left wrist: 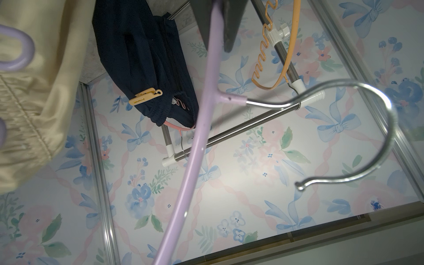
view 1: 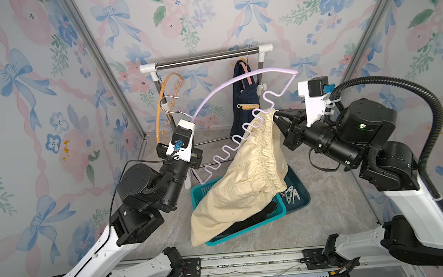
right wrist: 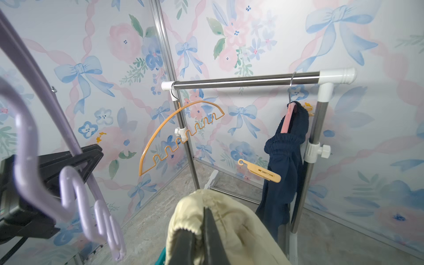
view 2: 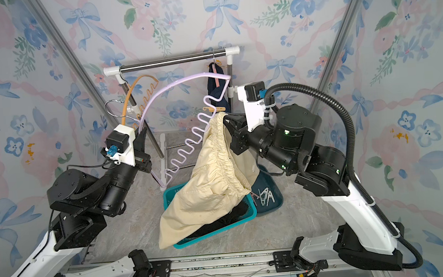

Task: Remove the clothespins securing shorts to the hanger
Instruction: Remove the shorts from the hanger, then place the shorts in the basket, then place the hanger on the clothesline.

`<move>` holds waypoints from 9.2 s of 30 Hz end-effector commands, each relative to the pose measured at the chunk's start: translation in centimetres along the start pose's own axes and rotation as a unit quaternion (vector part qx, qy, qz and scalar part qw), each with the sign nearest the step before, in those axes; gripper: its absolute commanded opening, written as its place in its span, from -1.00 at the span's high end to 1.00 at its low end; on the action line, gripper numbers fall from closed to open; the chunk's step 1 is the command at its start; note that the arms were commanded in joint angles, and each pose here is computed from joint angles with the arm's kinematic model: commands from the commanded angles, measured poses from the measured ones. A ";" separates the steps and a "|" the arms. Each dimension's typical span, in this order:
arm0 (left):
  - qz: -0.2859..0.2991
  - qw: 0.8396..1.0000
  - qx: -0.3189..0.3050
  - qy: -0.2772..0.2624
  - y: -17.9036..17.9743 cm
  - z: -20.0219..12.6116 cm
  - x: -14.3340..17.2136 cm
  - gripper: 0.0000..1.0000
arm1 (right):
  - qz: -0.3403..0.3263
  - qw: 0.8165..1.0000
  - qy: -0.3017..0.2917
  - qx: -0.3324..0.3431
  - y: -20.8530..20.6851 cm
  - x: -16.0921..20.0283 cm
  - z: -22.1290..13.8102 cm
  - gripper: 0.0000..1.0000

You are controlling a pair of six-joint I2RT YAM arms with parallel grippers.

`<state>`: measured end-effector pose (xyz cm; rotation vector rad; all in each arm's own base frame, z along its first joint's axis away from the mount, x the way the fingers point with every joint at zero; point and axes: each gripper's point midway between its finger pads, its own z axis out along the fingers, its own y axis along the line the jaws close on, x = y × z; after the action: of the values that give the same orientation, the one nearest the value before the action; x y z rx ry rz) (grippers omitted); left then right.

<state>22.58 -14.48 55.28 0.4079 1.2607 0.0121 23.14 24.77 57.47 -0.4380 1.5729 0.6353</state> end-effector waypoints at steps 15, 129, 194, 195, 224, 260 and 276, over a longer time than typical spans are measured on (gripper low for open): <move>-0.037 0.998 -0.056 -0.008 2.6 -1.4 1.2 1.00 | 0.007 0.999 0.029 -0.029 2.1 3.2 3.8 1.00; 0.072 0.994 -0.034 0.077 0.5 2.9 5.4 1.00 | 0.134 0.923 0.326 0.152 -9.7 37.6 5.9 -0.30; 0.372 0.926 0.061 0.003 -3.1 4.0 3.9 1.00 | 0.135 0.923 0.270 0.237 -13.6 31.5 -10.5 -0.48; 0.363 0.929 0.067 -0.008 -3.2 3.7 3.5 1.00 | 0.138 0.923 0.271 0.235 -13.6 31.7 -10.4 -0.48; 0.443 0.872 0.207 -0.032 -10.2 1.7 8.5 1.00 | -0.035 0.966 0.226 -0.122 -2.3 15.9 -5.2 -0.52; 0.006 0.902 0.410 0.132 -13.3 -3.2 6.3 0.08 | -0.179 0.935 0.240 -0.189 -3.4 19.0 -2.6 1.00; -0.134 0.817 0.498 0.257 -15.9 -4.9 9.8 -0.42 | -0.266 0.918 0.185 -0.230 -0.8 18.8 -5.0 1.00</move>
<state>18.83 -25.21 41.04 1.1456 1.7451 -0.7746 18.18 22.15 38.31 -1.3350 1.6105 0.5020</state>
